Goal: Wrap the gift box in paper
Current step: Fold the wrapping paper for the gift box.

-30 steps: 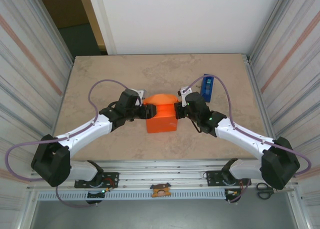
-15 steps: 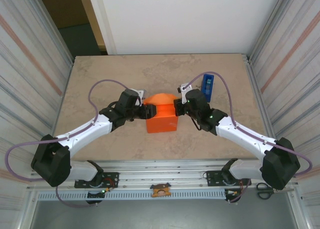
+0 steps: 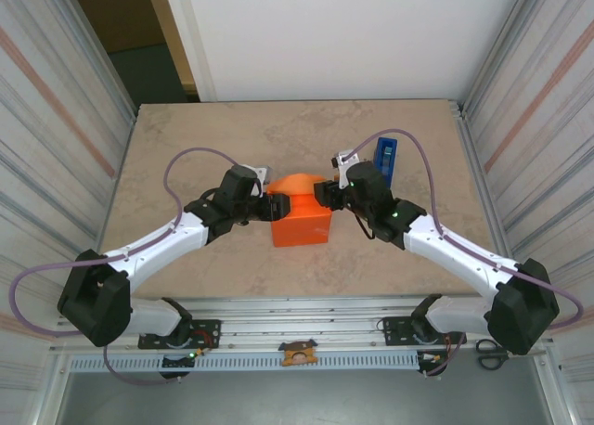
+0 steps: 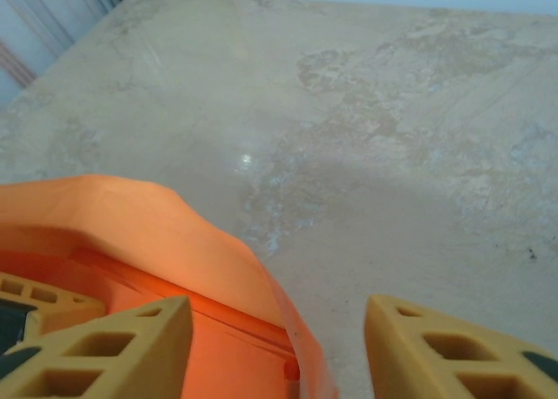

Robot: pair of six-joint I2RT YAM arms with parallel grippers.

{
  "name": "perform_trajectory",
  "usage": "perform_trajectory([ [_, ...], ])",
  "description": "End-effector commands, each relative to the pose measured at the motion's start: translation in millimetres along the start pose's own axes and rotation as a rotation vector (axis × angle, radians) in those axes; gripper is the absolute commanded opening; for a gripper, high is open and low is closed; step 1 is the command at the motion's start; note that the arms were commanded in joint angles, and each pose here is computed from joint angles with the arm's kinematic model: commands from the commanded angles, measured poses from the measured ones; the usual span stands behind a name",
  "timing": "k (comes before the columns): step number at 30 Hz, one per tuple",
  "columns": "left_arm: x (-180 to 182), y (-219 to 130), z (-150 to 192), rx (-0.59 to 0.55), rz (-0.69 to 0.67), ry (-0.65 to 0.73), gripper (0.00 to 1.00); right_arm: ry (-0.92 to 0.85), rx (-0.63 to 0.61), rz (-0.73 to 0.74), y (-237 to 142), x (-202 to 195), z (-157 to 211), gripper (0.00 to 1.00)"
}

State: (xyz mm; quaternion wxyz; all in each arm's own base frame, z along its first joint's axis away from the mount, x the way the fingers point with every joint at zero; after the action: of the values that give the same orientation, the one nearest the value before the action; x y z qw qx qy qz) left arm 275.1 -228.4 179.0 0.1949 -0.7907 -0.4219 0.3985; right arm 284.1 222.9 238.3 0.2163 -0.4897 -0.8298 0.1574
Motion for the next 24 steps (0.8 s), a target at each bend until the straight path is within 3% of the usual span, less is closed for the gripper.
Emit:
perform_trajectory([
  [1, 10, 5, 26, 0.099, -0.031, -0.008, 0.61, 0.028, 0.040, 0.003, -3, -1, 5, 0.58],
  [10, 8, 7, 25, 0.101, -0.022, -0.014, 0.61, 0.056, 0.143, 0.021, 17, -1, 43, 0.61],
  [14, 5, 3, 19, 0.088, -0.020, -0.012, 0.61, 0.043, 0.175, 0.094, 23, -13, 61, 0.59],
  [18, 2, -11, 3, 0.038, -0.060, -0.003, 0.68, 0.038, 0.214, 0.117, 25, -19, 77, 0.56],
  [24, 0, -37, -15, -0.092, -0.136, 0.018, 0.67, 0.034, 0.226, 0.122, 24, -20, 82, 0.54],
])
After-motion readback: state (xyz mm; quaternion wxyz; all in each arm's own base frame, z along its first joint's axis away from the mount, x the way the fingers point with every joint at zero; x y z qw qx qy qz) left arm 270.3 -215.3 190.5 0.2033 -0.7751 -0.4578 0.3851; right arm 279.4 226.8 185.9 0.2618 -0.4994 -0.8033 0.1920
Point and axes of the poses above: each hand's point on the last joint's axis, 136 mm out from that joint toward the fingers, its own y axis out along the fingers, its own x axis along the line the jaws close on, z = x × y, the point moved 4 cm from there along -y, back along the fingers
